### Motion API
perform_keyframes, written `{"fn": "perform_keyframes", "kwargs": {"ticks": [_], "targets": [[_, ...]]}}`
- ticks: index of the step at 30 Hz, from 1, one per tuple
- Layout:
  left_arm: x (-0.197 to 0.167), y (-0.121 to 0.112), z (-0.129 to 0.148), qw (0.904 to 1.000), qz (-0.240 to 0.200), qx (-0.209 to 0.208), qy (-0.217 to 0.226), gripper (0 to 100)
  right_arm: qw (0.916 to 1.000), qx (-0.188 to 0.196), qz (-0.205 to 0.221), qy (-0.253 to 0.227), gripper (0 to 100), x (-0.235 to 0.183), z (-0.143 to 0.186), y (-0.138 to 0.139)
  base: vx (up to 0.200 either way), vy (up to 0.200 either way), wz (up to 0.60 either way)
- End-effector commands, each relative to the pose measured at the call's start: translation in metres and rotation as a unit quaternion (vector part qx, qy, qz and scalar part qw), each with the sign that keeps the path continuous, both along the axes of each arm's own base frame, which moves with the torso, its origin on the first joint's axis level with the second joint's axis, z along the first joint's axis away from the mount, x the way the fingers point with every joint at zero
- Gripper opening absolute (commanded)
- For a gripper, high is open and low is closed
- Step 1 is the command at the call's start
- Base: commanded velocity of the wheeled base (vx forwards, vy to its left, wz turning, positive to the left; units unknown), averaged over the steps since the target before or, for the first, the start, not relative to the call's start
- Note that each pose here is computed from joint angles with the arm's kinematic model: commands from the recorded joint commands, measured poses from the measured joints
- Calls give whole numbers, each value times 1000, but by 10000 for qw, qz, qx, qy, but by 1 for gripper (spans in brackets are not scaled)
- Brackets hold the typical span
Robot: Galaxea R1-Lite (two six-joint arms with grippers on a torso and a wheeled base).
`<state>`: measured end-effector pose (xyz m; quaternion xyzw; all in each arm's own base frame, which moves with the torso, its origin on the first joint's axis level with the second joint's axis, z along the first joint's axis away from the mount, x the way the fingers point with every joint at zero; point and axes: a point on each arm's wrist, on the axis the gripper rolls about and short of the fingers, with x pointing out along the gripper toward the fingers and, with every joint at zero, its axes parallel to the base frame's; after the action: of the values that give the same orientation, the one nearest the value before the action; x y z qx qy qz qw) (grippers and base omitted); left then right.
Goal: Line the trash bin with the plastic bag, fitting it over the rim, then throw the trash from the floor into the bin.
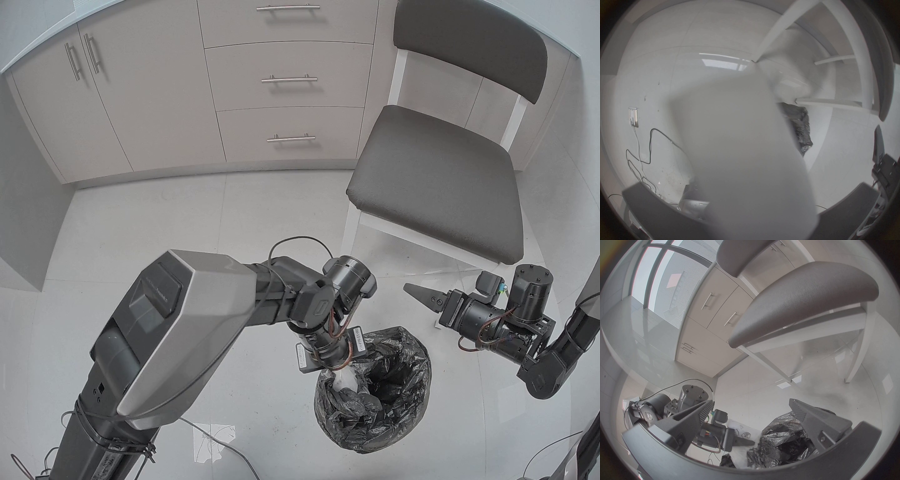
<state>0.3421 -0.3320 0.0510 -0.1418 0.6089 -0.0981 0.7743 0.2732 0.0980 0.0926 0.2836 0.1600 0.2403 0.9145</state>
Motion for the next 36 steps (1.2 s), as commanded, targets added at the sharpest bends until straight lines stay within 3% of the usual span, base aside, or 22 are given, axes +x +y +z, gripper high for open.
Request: {"fn": "perform_keyframes", "kwargs": {"ticks": [1,6,8,15,25,26,36], "targets": [[-12,-15,3,9997,-209,-86,-117,0,9999,44,5,-151,100,-5,10,-1,0,0,0],[-22,-25,7,9990,-376,-155,-191,0,9998,55,14,-206,100,-6,13,-1,0,0,0],[-28,-32,6,9970,-711,-91,-306,0,9997,69,6,-250,100,-7,15,-2,0,0,0],[-31,-37,5,9926,-1103,-53,-506,0,9995,47,43,-318,100,-11,19,-2,0,0,0],[-31,-36,8,9916,-1170,-55,-556,0,9994,31,69,-337,100,-13,20,-1,0,0,0],[-31,-36,8,9916,-1170,-55,-556,100,9994,31,69,-337,100,-13,20,-1,0,0,0],[-30,-38,11,9912,-1155,-147,-635,100,9994,36,69,-352,100,-13,20,-1,0,0,0]]}}
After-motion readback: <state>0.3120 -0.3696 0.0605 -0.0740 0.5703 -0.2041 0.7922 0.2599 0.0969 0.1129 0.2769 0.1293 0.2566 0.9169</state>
